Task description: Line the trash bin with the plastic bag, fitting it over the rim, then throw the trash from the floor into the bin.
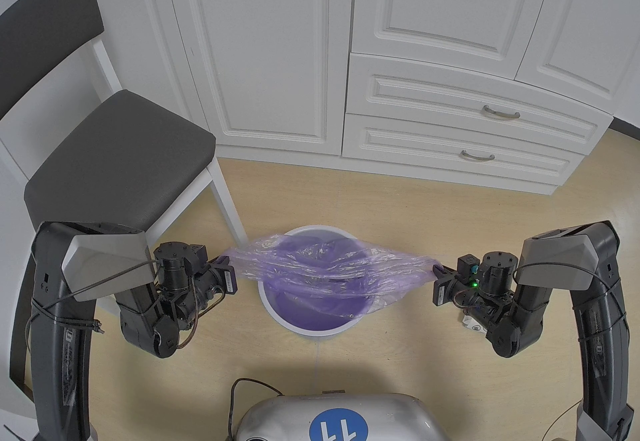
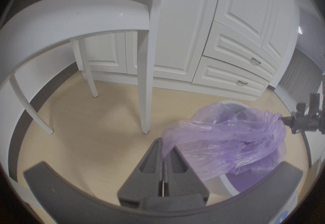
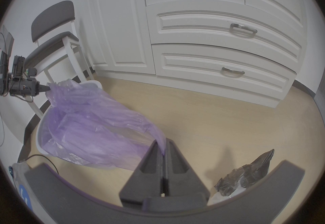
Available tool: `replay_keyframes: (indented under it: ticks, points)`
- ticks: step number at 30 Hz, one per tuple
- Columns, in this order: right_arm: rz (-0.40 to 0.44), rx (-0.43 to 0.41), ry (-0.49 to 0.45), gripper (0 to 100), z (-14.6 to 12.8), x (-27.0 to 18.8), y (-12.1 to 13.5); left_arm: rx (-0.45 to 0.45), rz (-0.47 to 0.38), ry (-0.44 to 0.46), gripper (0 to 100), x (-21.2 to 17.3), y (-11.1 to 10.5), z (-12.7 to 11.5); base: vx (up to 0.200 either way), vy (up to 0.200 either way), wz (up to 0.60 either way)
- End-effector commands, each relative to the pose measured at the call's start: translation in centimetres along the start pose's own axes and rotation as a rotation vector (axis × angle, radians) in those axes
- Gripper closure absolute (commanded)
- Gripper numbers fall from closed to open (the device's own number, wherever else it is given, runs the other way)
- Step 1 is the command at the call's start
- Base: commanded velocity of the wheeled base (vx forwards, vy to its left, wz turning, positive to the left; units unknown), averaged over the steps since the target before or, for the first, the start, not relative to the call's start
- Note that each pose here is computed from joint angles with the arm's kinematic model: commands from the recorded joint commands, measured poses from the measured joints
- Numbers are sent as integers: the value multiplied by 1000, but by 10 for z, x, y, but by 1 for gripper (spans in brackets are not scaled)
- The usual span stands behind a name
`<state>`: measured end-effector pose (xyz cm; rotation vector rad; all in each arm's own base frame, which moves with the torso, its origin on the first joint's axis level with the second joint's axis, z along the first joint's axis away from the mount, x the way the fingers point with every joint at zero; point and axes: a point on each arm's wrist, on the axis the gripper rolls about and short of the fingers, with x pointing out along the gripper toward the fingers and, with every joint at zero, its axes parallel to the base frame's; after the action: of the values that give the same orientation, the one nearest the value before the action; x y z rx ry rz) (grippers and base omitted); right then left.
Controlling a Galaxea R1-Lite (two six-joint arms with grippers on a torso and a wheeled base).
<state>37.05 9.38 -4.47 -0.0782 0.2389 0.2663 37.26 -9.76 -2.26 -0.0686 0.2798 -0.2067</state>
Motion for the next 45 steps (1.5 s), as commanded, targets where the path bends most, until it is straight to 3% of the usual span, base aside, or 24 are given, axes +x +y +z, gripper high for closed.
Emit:
replay_keyframes:
  ticks: [1, 9, 22, 29, 32, 37, 45]
  points:
    - [-24, -18, -12, 100, 1, -2, -9, 35, 29, 3, 100, -1, 12, 4, 0, 0, 0]
    - [-30, -20, 1, 100, 1, -7, -13, 52, -8, 14, 100, -10, 14, 7, 0, 0, 0]
    - [5, -41, 6, 100, 9, -19, -9, 75, -103, 55, 100, -39, -12, 18, 0, 0, 0]
    - [12, -82, 41, 100, 4, -26, -10, 65, -67, 157, 100, -50, 3, 0, 0, 0, 0]
    - [72, -110, 73, 100, -1, -37, -10, 59, -45, 198, 100, -61, 11, -6, 0, 0, 0]
    - [122, -180, 117, 100, -7, -51, -17, 101, -73, 239, 100, -72, 24, -11, 0, 0, 0]
    - [163, -227, 165, 100, -18, -62, -19, 140, -107, 287, 100, -83, 26, -19, 0, 0, 0]
